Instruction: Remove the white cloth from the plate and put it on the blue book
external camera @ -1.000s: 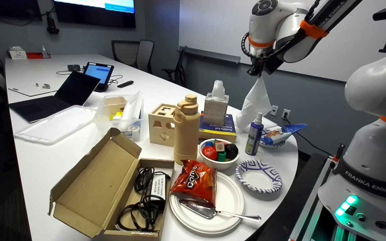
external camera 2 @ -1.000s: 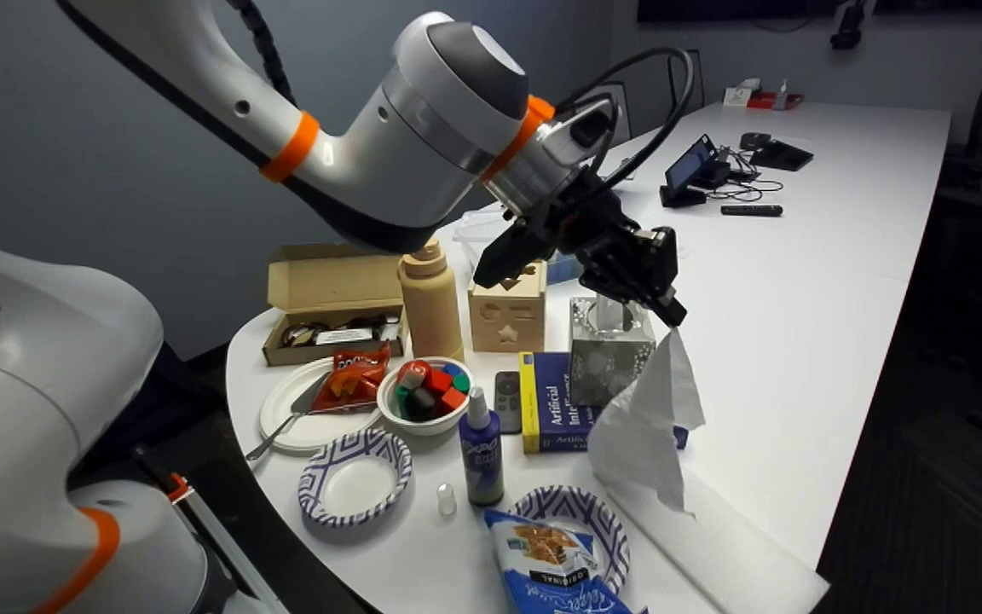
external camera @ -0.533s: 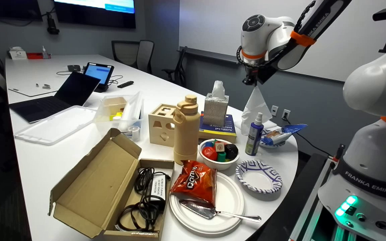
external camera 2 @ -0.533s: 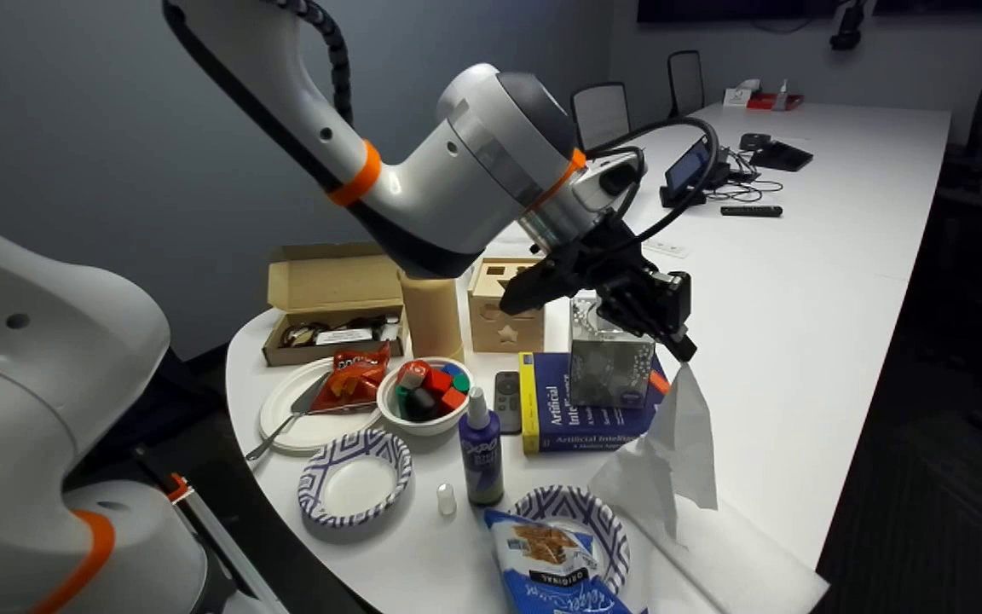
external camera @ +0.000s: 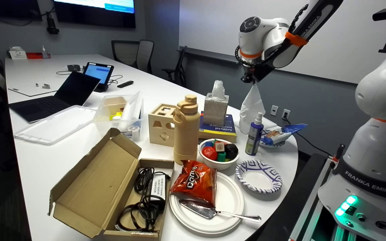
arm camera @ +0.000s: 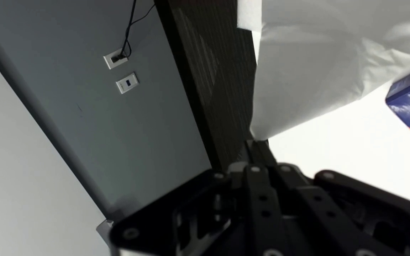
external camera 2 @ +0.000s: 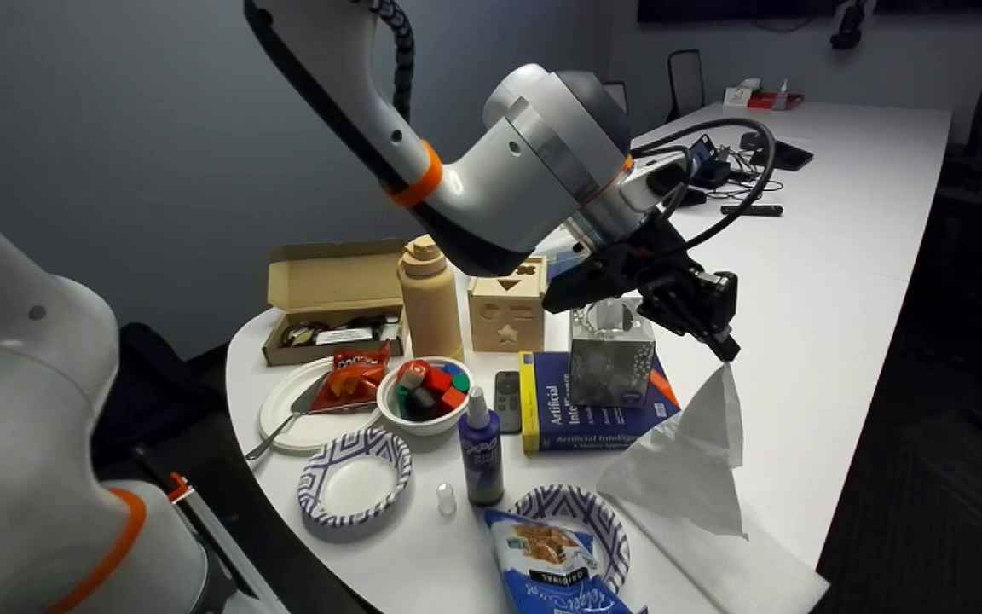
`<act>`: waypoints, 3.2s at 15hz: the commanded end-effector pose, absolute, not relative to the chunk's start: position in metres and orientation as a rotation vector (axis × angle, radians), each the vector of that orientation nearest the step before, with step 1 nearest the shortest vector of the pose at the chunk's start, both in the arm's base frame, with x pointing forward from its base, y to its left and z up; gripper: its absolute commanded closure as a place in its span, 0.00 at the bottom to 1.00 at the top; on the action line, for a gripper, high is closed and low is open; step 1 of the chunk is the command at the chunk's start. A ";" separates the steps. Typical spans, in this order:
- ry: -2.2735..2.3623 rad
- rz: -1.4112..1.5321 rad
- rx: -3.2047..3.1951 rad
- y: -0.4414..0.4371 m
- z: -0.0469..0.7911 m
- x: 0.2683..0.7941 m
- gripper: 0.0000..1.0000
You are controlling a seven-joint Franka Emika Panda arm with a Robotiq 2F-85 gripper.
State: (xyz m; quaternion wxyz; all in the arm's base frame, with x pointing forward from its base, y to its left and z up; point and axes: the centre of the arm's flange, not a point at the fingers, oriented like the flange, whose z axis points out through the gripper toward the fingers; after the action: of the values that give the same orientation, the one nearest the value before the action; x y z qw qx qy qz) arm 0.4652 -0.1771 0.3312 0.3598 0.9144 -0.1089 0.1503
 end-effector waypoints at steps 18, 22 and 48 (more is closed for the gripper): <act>-0.518 0.227 2.228 -0.225 0.288 0.443 1.00; -0.585 0.165 2.175 -0.234 0.276 0.437 1.00; -0.710 0.215 2.335 -0.209 0.259 0.451 1.00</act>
State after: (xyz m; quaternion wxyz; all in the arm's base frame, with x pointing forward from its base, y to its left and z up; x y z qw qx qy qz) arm 0.4650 -0.1958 0.2640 0.2799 0.9186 -0.2628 0.0935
